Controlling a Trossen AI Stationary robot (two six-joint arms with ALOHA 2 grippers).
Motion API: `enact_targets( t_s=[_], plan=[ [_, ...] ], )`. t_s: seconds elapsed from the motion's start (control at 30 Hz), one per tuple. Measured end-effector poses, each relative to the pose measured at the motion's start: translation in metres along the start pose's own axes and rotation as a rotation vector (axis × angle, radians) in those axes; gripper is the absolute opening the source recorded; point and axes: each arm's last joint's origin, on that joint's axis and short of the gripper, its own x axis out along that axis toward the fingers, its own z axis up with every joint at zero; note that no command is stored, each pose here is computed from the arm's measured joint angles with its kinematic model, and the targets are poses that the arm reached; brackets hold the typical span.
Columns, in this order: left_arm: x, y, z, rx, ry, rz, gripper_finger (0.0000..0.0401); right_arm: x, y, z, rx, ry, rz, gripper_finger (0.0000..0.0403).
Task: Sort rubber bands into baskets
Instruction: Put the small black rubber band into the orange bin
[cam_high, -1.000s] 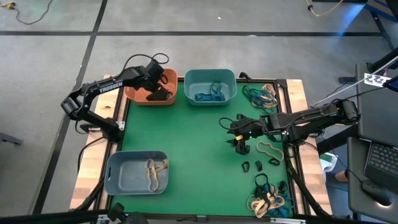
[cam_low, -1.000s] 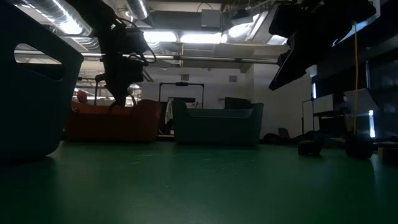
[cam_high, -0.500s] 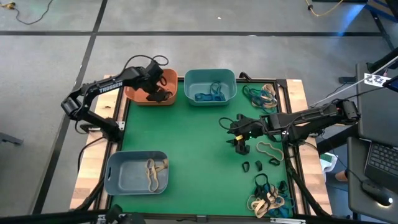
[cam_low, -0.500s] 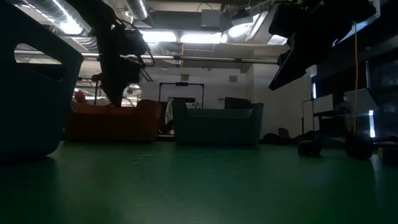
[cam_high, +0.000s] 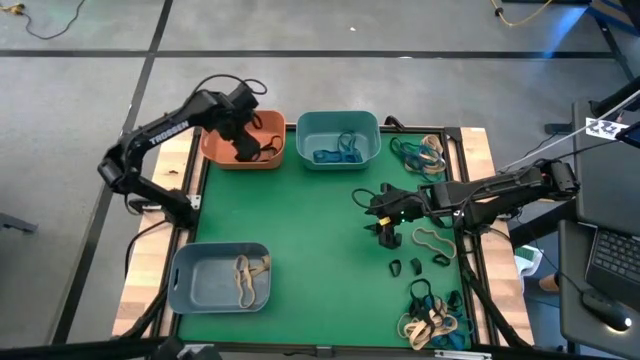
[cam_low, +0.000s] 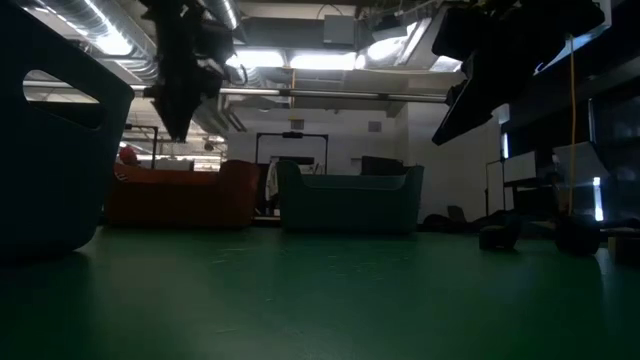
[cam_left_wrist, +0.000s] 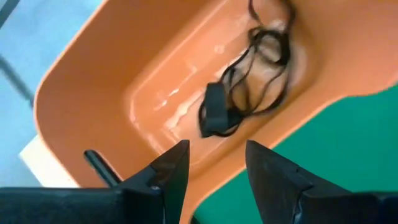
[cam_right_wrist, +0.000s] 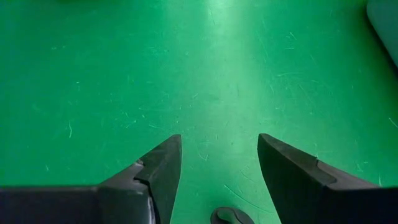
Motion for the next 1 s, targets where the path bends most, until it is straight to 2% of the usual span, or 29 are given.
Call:
enact_targets(
  t_s=[0.13, 0.37, 0.5, 0.67, 1.0],
  plan=[
    [-0.016, -0.007, 0.001, 0.024, -0.056, -0.088, 0.0155, 0.000, 0.000, 0.000, 0.000, 0.000, 0.000, 0.0211],
    [-0.039, -0.032, -0.002, 0.096, -0.217, -0.152, 0.0155, 0.000, 0.000, 0.000, 0.000, -0.004, -0.014, 0.0211],
    [-0.048, -0.057, -0.002, 0.161, -0.303, -0.204, 0.0155, 0.000, -0.002, 0.002, 0.001, -0.025, -0.062, 0.0211],
    [-0.058, -0.094, -0.006, 0.246, -0.421, -0.288, 0.0155, 0.000, -0.002, 0.001, 0.000, -0.014, -0.060, 0.0211],
    [-0.056, -0.161, -0.030, 0.356, -0.598, -0.472, 0.0155, -0.001, -0.002, -0.015, -0.009, 0.159, -0.001, 0.0211]
  ],
)
